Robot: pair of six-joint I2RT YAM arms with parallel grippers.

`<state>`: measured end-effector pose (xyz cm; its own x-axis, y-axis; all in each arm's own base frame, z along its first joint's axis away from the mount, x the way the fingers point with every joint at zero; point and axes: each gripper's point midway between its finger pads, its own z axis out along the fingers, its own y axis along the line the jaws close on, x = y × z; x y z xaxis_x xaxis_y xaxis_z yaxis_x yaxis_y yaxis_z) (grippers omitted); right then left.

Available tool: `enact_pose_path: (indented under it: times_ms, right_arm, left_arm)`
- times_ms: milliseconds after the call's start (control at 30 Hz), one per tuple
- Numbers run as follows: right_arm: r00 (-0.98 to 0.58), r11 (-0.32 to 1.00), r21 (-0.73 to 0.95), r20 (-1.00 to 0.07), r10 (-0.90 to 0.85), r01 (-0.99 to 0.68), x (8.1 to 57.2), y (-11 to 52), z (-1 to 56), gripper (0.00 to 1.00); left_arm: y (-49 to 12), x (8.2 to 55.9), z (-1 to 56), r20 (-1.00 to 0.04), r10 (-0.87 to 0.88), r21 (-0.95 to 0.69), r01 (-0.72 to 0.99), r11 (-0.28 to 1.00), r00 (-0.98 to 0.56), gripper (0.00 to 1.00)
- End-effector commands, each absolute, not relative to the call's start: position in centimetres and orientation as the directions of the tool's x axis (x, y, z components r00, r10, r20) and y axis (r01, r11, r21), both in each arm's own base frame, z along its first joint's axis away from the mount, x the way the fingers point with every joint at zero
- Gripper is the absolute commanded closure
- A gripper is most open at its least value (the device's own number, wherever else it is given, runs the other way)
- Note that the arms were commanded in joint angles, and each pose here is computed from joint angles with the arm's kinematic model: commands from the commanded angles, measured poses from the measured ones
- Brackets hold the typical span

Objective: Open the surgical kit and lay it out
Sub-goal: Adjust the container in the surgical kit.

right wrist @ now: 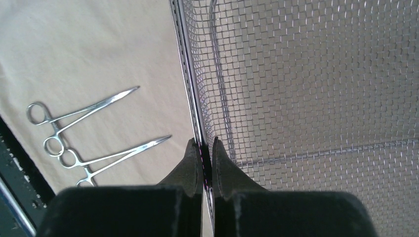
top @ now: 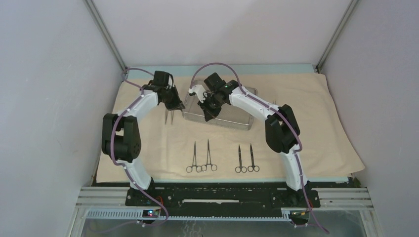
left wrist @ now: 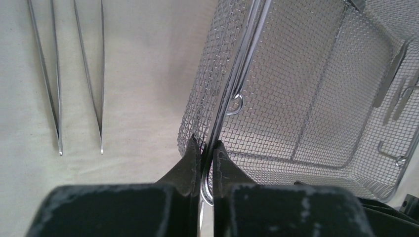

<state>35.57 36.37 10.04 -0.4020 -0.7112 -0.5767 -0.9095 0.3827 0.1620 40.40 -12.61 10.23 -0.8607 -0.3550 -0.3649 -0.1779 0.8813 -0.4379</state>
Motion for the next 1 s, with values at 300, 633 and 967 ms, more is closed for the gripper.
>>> enact_pose_path:
  times_ms: [300,633,967]
  right_arm:
    - [-0.522,0.668,-0.062,-0.572,-0.633,-0.742,43.0,32.4,7.4,0.93]
    - [-0.536,0.684,-0.066,-0.569,-0.624,-0.727,43.3,31.1,6.3,0.87]
    - [-0.544,0.693,-0.065,-0.569,-0.616,-0.718,43.3,30.0,6.2,0.80]
  left_arm:
    - [-12.9,36.4,7.7,-0.313,-0.426,-0.377,-0.301,0.876,-0.849,1.00]
    - [-12.8,35.2,7.6,-0.315,-0.418,-0.377,-0.291,0.879,-0.852,1.00]
    - [-13.0,34.1,7.2,-0.304,-0.411,-0.386,-0.283,0.878,-0.860,1.00]
